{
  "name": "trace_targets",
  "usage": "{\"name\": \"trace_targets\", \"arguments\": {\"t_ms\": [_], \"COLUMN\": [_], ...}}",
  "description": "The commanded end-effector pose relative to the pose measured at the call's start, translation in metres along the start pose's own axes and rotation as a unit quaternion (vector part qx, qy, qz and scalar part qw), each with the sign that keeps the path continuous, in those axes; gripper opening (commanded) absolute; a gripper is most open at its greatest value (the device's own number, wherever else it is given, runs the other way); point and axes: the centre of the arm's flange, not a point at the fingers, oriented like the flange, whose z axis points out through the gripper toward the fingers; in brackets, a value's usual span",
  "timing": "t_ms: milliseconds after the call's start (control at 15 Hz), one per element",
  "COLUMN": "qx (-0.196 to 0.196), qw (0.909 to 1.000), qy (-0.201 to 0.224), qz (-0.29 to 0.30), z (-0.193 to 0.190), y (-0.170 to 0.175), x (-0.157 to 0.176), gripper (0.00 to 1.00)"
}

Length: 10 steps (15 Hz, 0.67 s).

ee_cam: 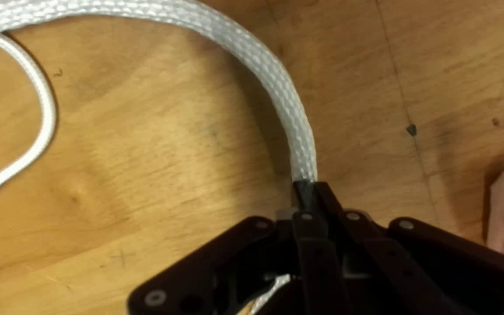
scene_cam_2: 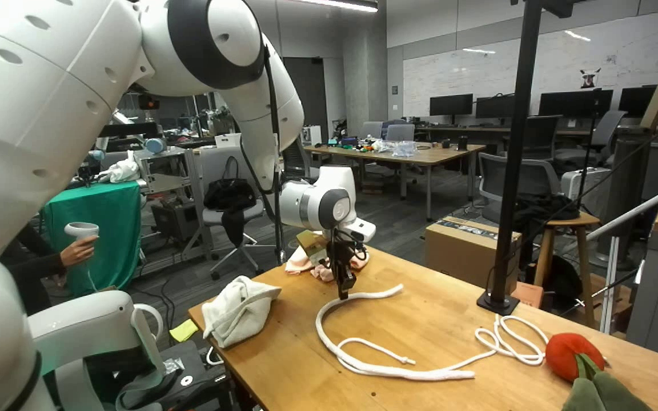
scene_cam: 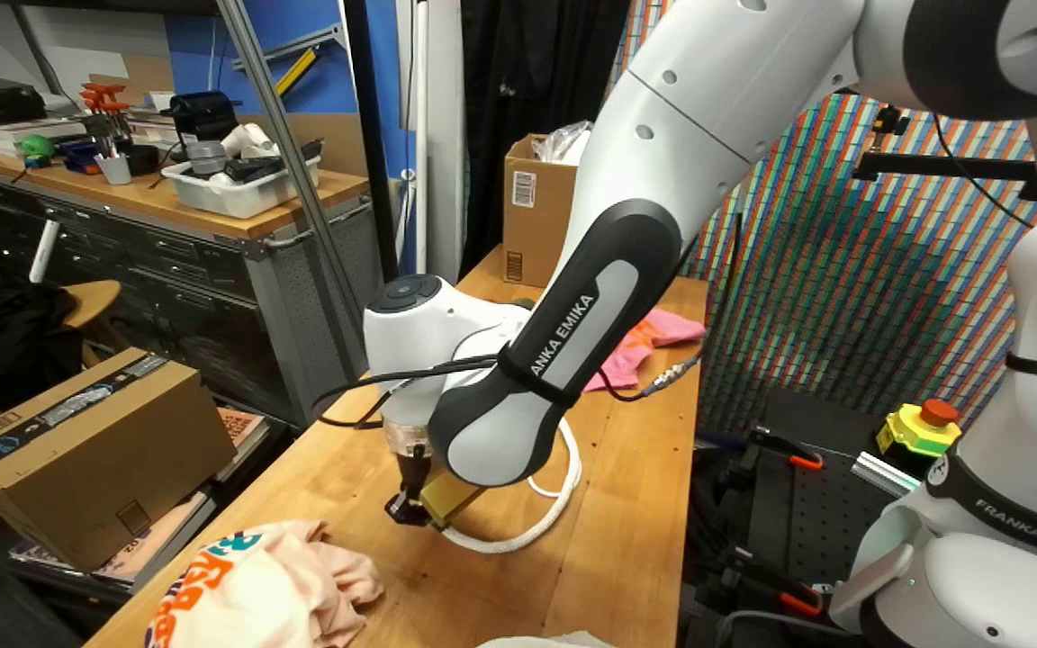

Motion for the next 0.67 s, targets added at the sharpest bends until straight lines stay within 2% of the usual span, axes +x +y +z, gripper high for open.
{"name": "trace_targets", "arguments": {"t_ms": [0,333,600], "qx": [0.014,0.007,-0.018], "qw": [0.9995,0.9974,0.9937], "qy": [0.028,0.072,0.108], "qz": [0.005,0.002,0.021], "z": [-0.001,-0.014,-0.015], "y": [-0.035,-0.053,-0.036], "x": [0.019,0.042,0.072], "gripper": [0.06,0.06,0.07]}}
